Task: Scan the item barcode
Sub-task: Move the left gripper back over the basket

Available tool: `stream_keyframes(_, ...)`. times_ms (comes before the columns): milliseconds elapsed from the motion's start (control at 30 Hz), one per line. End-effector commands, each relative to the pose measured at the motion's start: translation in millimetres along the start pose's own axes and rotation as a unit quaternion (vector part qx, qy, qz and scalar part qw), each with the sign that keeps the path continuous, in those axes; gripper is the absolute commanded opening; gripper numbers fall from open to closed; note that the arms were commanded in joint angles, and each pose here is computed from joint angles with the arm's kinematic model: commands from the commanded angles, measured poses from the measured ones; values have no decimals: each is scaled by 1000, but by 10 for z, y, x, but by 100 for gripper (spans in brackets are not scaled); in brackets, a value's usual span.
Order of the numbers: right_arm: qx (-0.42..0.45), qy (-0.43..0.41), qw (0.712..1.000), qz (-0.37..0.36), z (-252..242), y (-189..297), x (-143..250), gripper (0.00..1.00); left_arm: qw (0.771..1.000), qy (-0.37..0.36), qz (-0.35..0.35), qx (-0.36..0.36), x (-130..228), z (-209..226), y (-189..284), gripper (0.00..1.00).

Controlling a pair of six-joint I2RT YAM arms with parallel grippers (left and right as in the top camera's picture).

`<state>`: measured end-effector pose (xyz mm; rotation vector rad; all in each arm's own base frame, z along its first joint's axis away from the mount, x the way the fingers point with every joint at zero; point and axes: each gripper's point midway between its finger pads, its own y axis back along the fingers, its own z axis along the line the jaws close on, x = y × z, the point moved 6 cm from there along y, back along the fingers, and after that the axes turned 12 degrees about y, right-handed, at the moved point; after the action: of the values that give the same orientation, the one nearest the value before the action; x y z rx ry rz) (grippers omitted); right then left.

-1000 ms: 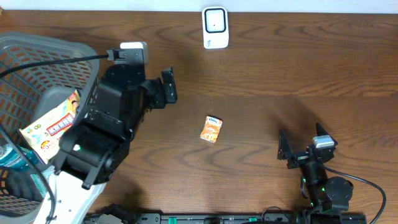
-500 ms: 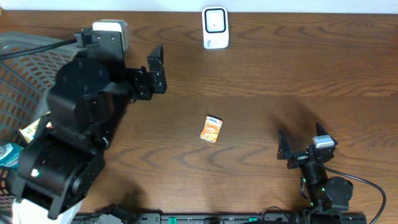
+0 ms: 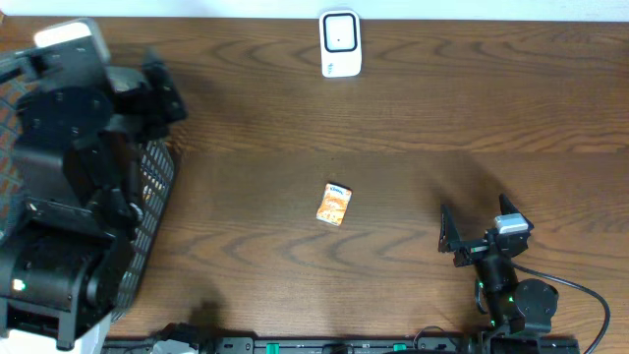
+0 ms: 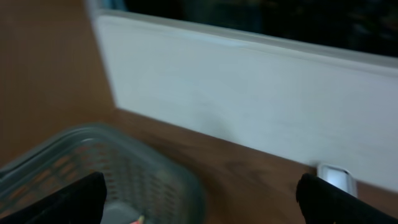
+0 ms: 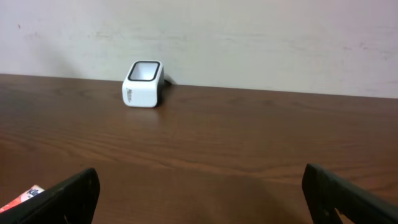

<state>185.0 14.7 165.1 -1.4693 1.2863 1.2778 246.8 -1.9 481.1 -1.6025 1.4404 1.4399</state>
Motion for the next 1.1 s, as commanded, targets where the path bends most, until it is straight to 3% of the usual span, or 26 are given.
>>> stream_keyframes(0,2,5,1000,4,-2,-2,16,99,997,47,-24,-54,-131,245,5,98)
stream_keyframes(333,2,5,1000,4,-2,-2,16,99,974,158,-48,-156,-197,749,-31,98)
stream_keyframes(500,2,5,1000,4,-2,-2,16,99,943,227,-56,-235,-161,1120,-58,98)
stream_keyframes(600,2,5,1000,4,-2,-2,16,99,913,278,-55,-293,-79,1376,-74,98)
stream_keyframes(1067,2,5,1000,4,-2,-2,16,99,838,350,-22,-419,214,1897,-306,98)
